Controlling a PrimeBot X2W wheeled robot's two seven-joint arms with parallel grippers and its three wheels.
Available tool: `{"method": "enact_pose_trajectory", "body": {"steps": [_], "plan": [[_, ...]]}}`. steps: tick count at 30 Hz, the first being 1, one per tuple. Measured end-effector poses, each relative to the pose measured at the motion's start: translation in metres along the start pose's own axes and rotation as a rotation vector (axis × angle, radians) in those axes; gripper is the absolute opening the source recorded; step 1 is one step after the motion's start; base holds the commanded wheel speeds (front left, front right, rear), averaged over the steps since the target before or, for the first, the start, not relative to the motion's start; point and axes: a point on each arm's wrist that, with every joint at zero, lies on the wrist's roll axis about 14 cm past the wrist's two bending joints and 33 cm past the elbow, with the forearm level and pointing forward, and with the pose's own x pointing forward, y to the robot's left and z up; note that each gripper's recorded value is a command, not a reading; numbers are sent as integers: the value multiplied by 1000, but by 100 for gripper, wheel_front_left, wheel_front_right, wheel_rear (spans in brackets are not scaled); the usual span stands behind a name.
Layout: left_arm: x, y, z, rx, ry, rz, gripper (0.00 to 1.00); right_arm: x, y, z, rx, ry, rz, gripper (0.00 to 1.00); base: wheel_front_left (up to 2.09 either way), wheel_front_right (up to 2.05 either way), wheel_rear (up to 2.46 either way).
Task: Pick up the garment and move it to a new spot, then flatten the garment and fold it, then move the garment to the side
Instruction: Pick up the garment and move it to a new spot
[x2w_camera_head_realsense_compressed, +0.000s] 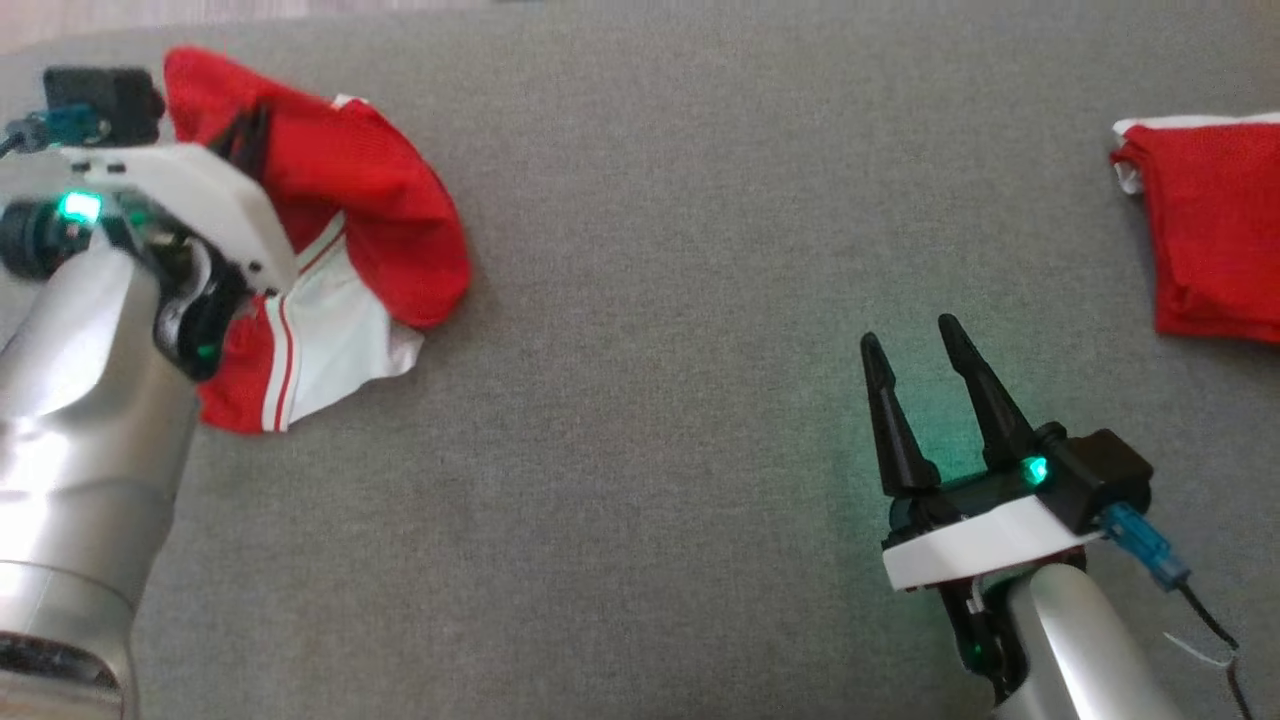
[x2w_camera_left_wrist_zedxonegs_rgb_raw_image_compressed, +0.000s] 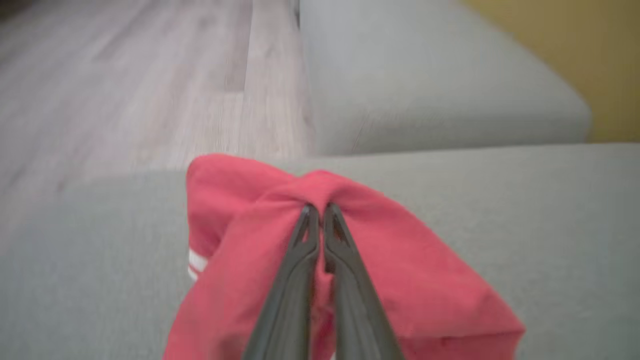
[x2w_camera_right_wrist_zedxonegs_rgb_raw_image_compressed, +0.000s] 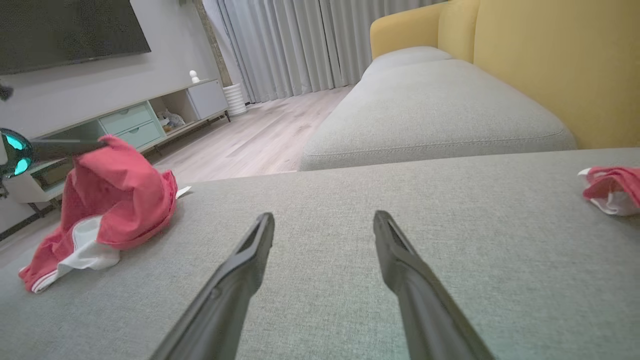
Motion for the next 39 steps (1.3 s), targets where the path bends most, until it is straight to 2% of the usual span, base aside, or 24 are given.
{"method": "enact_pose_trajectory", "body": {"steps": [5,9,14,21,24,25,29,30,31,33,35,39], "plan": [[-22,-48,67,107,-299,-121,0,-4,3,14,1,-38,3,100,0,0,0],[-50,-100,92,228,-434,-271,0,-11,7,22,-1,-56,5,100,0,0,0],[-77,-135,83,414,-466,-402,0,-19,7,30,0,-79,-3,100,0,0,0],[-86,-184,46,583,-401,-578,0,-32,-2,35,3,-92,-41,100,0,0,0],[-86,-210,38,621,-394,-653,0,-37,-7,36,8,-97,-61,100,0,0,0],[-86,-228,35,629,-403,-703,0,-41,-10,37,15,-100,-75,100,0,0,0],[-81,-263,49,594,-484,-763,0,-48,-19,37,23,-103,-106,100,0,0,0],[-80,-270,56,578,-512,-761,11,-50,-22,37,24,-103,-116,100,0,0,0],[-78,-275,65,559,-544,-755,100,-52,-24,37,26,-103,-127,100,0,0,0],[-74,-283,79,522,-586,-746,100,-55,-30,36,27,-102,-147,100,0,0,0],[-68,-283,84,528,-599,-725,100,-58,-33,36,26,-100,-159,100,0,0,0],[-56,-262,88,532,-598,-637,100,-57,-34,38,26,-106,-161,100,0,0,0]]}}
